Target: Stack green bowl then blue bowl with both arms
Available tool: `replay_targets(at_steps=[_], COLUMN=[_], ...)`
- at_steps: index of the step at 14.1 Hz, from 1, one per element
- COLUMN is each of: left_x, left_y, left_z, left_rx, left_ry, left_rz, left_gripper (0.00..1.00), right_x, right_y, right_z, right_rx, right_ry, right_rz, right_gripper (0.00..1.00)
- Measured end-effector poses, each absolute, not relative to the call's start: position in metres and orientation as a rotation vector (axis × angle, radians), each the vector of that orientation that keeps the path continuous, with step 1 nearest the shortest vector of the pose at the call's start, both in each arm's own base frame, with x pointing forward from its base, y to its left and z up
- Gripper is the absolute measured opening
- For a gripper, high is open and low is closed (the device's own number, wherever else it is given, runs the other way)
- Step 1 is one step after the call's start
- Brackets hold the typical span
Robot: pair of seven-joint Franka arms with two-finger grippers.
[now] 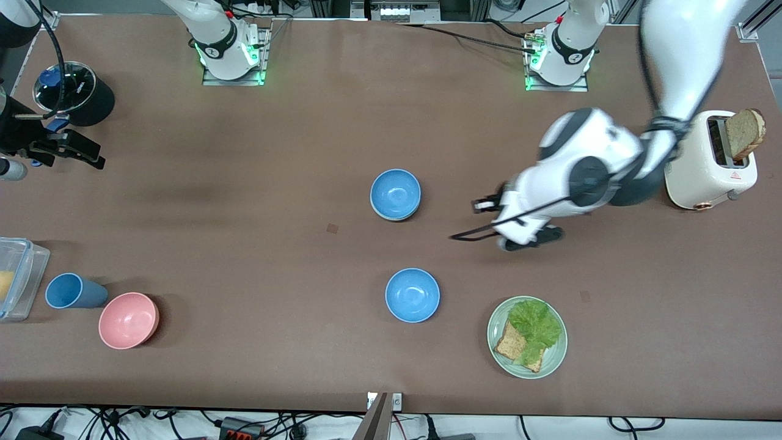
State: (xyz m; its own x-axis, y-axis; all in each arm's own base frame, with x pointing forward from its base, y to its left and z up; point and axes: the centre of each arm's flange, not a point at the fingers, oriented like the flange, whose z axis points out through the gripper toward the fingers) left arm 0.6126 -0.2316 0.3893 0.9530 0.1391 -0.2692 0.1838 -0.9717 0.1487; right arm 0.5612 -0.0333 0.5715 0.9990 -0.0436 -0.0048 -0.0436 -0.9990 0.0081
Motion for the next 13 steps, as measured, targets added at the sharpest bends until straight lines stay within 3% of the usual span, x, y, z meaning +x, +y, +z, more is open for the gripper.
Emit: replay_targets(at_steps=[2,10,13], left_x=[0.627,0.652,0.65], left_y=[-0.187,-0.109,-0.085], left_z=[0.401,0.42,0.44], left_rx=[2.953,2.926,2.934], left_ry=[-0.053,-0.87,-0.935], left_rz=[-0.289,-0.099,-0.111], left_gripper=[0.47,0.52,0.78], right_x=[0.561,0.561,0.561], right_y=[-0.033,-0.034,-0.034], right_z=[0.574,0.574,0.574], right_rx=[3.133,3.132,3.132], right_ry=[-0.068,-0.068,-0.068], right_rz=[-0.001,0.0,0.001], right_gripper=[1.0,1.0,1.0])
